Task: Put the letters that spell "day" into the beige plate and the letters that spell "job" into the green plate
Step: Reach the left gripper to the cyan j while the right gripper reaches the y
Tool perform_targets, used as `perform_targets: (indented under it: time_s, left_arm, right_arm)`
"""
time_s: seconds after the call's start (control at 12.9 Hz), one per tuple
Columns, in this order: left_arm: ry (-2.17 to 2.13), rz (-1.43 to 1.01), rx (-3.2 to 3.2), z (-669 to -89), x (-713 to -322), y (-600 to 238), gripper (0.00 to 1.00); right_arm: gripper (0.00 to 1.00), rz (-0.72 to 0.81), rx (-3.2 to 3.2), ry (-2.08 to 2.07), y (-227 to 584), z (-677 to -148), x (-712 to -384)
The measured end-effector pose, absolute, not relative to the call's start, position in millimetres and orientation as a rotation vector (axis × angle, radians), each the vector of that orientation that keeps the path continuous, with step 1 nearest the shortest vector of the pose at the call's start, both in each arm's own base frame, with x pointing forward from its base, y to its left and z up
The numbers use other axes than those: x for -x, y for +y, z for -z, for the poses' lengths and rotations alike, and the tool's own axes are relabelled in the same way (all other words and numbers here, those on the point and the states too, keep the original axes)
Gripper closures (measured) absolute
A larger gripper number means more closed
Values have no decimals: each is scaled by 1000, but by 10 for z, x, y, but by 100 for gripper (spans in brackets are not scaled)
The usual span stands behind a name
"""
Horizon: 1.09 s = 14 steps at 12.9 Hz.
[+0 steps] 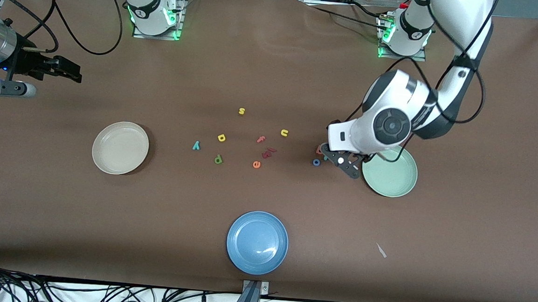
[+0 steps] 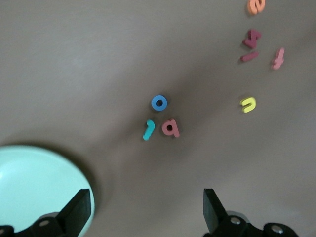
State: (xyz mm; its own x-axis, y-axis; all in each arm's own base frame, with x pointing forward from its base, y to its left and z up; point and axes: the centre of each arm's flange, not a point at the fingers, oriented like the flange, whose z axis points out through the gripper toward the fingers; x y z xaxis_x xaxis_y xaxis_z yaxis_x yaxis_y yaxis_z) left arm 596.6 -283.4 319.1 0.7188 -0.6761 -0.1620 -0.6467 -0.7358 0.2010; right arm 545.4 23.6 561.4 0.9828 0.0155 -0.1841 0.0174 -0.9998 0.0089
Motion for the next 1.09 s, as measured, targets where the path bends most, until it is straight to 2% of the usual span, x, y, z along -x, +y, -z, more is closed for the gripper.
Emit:
perform_targets:
  time_s: [0.39, 0.47, 0.54, 0.62, 1.09]
  left_arm:
    - [-1514, 279, -2646, -2866, -6018, -2950, 2]
    - [-1608, 274, -2626, -2769, -6004, -3017, 7]
    - [-1686, 268, -2595, -2648, -5994, -3076, 20]
    - [-1757, 254, -2550, -2522, -5997, -3111, 29]
    - [-2013, 190, -2328, -1950, -5936, -3024, 33]
  right_arm:
    - [0, 316, -3099, 199, 861, -5510, -5413]
    - [0, 324, -3094, 227, 998, -5443, -5419]
    - [0, 330, -3093, 226, 1119, -5363, -5439]
    - [0, 324, -3094, 193, 1241, -5269, -5468]
    - [0, 269, -3074, -65, 2189, -4249, -5437]
